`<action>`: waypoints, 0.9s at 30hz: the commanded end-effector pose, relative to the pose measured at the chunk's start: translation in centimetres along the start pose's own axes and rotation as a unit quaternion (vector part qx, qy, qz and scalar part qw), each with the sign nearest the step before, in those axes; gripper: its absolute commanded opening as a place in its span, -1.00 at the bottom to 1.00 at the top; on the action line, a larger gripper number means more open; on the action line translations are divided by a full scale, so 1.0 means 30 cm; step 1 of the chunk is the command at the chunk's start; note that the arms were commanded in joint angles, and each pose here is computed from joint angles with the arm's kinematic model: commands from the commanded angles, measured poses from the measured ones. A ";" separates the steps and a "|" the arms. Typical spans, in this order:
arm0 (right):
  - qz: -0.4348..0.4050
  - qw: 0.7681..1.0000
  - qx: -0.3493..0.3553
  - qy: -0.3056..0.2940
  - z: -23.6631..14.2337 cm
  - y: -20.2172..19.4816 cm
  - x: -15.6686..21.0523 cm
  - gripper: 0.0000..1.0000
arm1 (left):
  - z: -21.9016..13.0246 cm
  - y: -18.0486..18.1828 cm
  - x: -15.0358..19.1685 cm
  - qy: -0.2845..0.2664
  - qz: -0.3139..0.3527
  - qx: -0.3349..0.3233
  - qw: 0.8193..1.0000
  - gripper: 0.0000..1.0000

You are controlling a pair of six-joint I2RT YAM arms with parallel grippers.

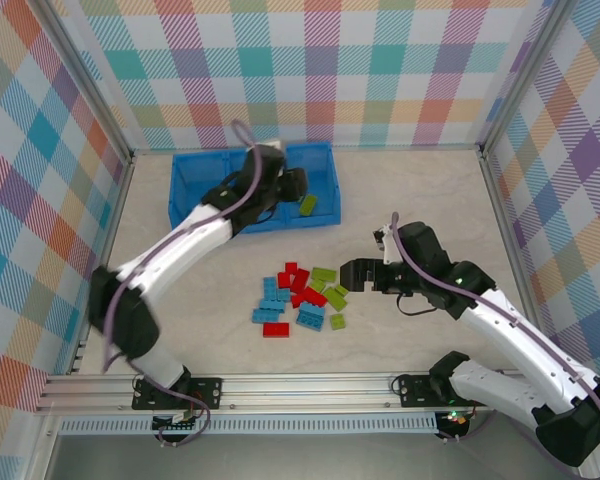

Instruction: Sort the legos into containers by color

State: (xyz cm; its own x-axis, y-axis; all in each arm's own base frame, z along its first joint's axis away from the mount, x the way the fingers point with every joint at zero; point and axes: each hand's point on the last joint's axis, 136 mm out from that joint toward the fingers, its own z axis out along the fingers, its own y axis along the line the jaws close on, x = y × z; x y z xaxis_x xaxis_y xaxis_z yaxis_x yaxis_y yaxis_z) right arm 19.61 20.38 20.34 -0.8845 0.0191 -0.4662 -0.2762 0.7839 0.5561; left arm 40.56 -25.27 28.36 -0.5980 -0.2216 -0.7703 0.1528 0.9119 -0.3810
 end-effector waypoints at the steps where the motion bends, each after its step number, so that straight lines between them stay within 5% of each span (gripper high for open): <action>1: -0.002 1.000 -0.011 0.000 0.034 0.015 -0.012 0.96 | -0.125 0.123 0.158 0.049 -0.040 -0.037 0.997 0.03; 6: -0.001 0.999 -0.049 0.013 0.081 0.064 -0.027 0.95 | -0.232 0.274 0.441 0.154 -0.047 -0.069 0.985 0.03; 11: -0.004 0.998 -0.058 0.036 0.138 0.100 -0.020 0.95 | -0.201 0.329 0.655 0.236 -0.073 -0.076 0.966 0.04; 27: -0.001 0.998 -0.050 0.038 0.143 0.095 0.000 0.96 | -0.005 0.364 0.892 0.318 -0.048 -0.112 0.940 0.09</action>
State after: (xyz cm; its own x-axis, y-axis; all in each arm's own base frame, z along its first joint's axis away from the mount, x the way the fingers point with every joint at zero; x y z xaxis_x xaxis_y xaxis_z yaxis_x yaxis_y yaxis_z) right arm 20.45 25.14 17.80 -0.9183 -0.0553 -0.3920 -0.3025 0.7366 0.6049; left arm 25.72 -19.76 3.68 -0.9626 -0.1259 -0.2398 -0.0729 0.9732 -0.2182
